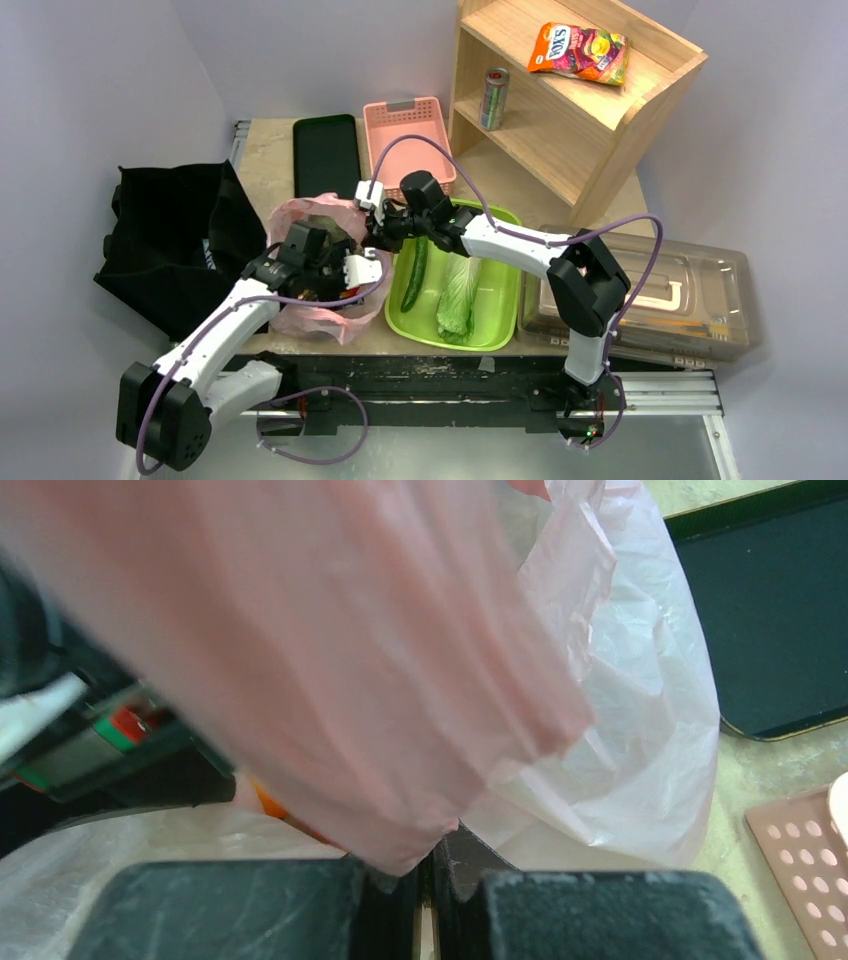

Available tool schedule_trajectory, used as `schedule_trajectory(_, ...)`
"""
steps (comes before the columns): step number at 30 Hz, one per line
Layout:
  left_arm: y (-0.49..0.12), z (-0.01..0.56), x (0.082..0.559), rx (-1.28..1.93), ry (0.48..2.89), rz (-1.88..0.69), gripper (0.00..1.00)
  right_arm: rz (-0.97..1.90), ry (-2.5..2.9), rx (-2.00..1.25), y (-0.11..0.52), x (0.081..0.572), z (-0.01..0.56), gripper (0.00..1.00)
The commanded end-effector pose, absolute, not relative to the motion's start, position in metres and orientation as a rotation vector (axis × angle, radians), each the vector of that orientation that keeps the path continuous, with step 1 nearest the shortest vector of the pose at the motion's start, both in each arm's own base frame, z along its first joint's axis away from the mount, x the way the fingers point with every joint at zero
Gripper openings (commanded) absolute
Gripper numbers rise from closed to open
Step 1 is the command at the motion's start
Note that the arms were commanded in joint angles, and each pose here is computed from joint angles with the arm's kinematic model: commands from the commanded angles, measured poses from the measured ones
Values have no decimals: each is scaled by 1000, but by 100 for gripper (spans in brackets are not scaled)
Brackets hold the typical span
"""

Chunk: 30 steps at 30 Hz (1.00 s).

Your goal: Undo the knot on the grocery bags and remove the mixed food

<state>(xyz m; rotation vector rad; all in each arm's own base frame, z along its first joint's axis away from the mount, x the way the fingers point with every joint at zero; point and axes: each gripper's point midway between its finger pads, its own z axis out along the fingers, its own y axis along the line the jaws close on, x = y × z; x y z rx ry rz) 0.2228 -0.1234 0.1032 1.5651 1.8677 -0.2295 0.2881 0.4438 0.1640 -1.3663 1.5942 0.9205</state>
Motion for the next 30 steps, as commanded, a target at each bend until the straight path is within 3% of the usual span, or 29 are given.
schedule_trajectory(1,-138,105,245,1758,1600,-190,83,946,1570,-1336,444,283,178,0)
schedule_trajectory(7,-143,72,240,1974,1430,-230,89,968,1623,-1297,441,287,170,0)
schedule_trajectory(12,-139,52,249,2079,1474,-251,89,972,1637,-1274,438,294,171,0)
schedule_trajectory(15,-139,50,253,2096,1500,-270,79,969,1641,-1270,438,297,170,0)
schedule_trajectory(18,-139,63,248,2073,1533,-296,56,966,1646,-1266,436,298,170,0)
schedule_trajectory(22,-146,126,227,1906,1459,-301,42,960,1655,-1263,435,299,168,0)
schedule_trajectory(30,-154,293,208,1470,1291,-223,34,957,1662,-1243,437,304,164,0)
